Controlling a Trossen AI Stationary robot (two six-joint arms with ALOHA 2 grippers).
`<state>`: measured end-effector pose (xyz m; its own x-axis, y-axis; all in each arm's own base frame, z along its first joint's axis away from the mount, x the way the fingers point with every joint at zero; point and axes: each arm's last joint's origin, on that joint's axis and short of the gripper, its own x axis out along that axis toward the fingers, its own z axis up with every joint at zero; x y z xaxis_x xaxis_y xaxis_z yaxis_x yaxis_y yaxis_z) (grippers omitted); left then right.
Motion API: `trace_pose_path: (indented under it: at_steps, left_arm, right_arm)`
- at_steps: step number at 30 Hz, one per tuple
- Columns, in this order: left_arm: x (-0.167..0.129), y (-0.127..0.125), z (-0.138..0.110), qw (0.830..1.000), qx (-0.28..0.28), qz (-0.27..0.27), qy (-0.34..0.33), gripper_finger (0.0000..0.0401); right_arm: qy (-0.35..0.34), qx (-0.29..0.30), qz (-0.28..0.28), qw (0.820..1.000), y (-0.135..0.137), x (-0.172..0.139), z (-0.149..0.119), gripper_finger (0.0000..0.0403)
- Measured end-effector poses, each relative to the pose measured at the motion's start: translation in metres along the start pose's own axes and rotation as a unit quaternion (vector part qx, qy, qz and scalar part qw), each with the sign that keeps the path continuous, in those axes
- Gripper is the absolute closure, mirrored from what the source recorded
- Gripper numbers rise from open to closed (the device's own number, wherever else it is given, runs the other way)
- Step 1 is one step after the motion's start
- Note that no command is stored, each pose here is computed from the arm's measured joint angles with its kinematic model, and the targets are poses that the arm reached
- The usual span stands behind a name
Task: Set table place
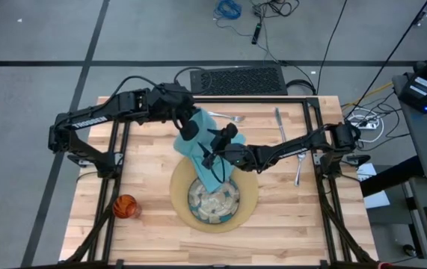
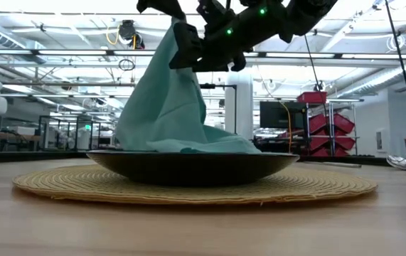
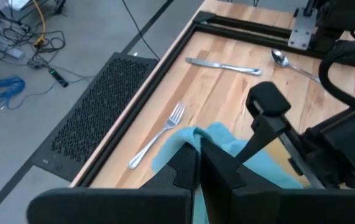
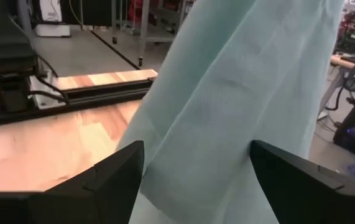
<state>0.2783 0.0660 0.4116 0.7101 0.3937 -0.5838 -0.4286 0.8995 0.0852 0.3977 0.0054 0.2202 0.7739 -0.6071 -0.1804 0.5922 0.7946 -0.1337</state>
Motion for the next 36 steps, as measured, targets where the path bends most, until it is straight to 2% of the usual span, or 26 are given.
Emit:
trace_pose_path:
  at_steps: [3,6,18,22,36]
  left_arm:
    - [0.0,0.0,0.001,1.0,-0.002,0.0,-0.008,0.0401]
    - [0.0,0.0,0.001,1.0,-0.002,0.002,-0.007,0.0401]
    - [0.0,0.001,-0.001,1.0,0.009,0.016,0.005,0.0401]
    - [0.0,0.004,-0.007,0.998,0.024,0.053,0.031,0.0401]
    - [0.001,0.007,-0.021,0.989,0.049,0.087,0.11,0.0401]
  right_arm:
    - [0.013,0.0,-0.013,1.0,-0.001,0.0,-0.003,0.0124]
    - [0.02,-0.008,-0.042,0.999,-0.002,0.0,-0.005,0.015]
    - [0.013,-0.048,-0.043,0.998,0.001,-0.004,-0.003,0.0345]
    - [0.013,-0.061,-0.04,0.997,0.003,-0.005,-0.003,0.0392]
    - [0.006,-0.089,-0.038,0.995,0.0,-0.008,0.005,0.0392]
